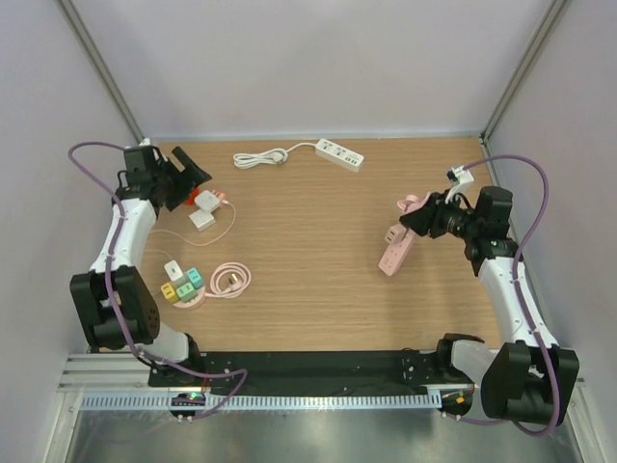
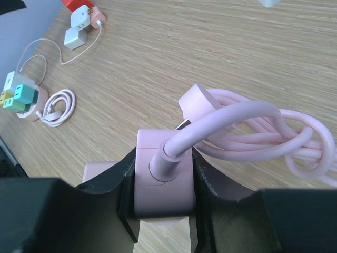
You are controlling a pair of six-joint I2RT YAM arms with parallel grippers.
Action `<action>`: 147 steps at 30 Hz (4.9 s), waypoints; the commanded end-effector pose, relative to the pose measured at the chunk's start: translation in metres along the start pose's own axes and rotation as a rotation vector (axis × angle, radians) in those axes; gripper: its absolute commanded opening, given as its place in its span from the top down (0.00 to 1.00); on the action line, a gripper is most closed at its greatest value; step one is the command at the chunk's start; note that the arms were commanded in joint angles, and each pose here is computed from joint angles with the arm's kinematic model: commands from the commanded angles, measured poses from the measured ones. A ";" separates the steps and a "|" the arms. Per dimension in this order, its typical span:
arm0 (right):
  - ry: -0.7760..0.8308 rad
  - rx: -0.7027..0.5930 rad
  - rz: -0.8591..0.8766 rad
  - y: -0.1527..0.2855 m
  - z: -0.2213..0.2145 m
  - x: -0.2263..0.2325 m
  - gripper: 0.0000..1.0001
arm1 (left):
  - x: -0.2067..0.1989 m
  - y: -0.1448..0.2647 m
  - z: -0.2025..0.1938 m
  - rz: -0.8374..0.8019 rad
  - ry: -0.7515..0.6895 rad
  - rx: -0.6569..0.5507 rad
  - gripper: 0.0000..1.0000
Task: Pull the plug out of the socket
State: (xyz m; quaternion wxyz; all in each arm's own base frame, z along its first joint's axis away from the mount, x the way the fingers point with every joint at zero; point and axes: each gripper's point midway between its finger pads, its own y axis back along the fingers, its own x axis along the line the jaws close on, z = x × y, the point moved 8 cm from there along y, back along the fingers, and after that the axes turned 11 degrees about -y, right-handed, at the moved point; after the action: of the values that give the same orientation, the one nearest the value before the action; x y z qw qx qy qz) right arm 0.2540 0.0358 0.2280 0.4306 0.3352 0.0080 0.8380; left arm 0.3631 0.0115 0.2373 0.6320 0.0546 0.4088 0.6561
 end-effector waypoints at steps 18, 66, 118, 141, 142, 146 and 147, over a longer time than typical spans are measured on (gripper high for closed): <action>-0.062 -0.052 0.128 -0.016 0.027 0.005 0.99 | -0.202 0.084 -0.143 -0.837 -0.495 -0.074 0.00; -0.132 -0.046 0.107 -0.020 0.028 0.001 0.99 | -0.375 0.044 -0.276 -0.660 -0.936 0.070 1.00; 0.020 -0.110 -0.028 -0.003 0.031 -0.003 0.99 | -0.028 -0.038 -0.098 -0.054 -0.039 0.101 1.00; 0.007 -0.104 -0.016 -0.002 0.032 -0.008 0.99 | 0.022 -0.085 -0.087 0.071 -0.015 0.245 0.58; 0.007 -0.104 -0.015 -0.002 0.032 -0.007 0.99 | 0.022 -0.084 -0.084 0.077 -0.018 0.237 0.55; 0.006 -0.106 -0.012 -0.001 0.032 -0.007 0.99 | 0.020 -0.074 -0.075 0.106 -0.037 0.216 0.38; 0.002 -0.106 -0.013 0.000 0.032 -0.008 0.99 | 0.019 -0.071 -0.072 0.110 -0.044 0.207 0.31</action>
State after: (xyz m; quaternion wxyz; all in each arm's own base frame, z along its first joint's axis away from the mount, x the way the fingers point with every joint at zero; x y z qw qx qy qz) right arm 0.2655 0.0237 0.2191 0.4642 0.3836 -0.0112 0.7983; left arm 0.3667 -0.0212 0.1077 0.5821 0.1663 0.4914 0.6261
